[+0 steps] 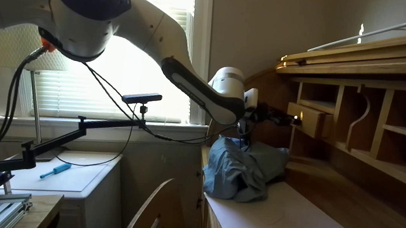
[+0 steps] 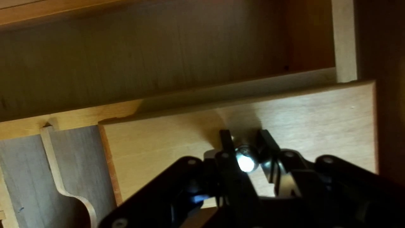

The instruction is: Pull open the drawer

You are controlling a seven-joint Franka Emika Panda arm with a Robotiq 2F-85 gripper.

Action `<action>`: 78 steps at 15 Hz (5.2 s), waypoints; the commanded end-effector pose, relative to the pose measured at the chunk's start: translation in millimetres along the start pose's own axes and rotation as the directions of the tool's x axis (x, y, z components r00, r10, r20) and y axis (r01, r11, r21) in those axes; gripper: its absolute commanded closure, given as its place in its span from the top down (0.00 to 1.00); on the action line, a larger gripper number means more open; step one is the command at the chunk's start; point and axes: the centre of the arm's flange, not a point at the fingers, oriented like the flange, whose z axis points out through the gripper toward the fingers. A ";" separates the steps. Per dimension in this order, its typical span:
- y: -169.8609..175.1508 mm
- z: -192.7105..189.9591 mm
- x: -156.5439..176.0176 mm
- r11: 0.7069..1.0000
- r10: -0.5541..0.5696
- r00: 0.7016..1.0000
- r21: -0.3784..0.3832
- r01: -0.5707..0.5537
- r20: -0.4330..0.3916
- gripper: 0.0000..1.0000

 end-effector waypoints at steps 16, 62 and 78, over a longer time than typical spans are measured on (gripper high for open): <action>-15.8 -30.8 -19.1 0.993 -0.083 0.995 0.079 0.088 -0.064 0.06; 5.7 -31.6 -20.6 0.960 -0.225 0.970 0.151 0.237 -0.091 0.06; 21.3 -31.8 1.1 0.957 -0.243 0.969 0.154 0.248 -0.048 0.06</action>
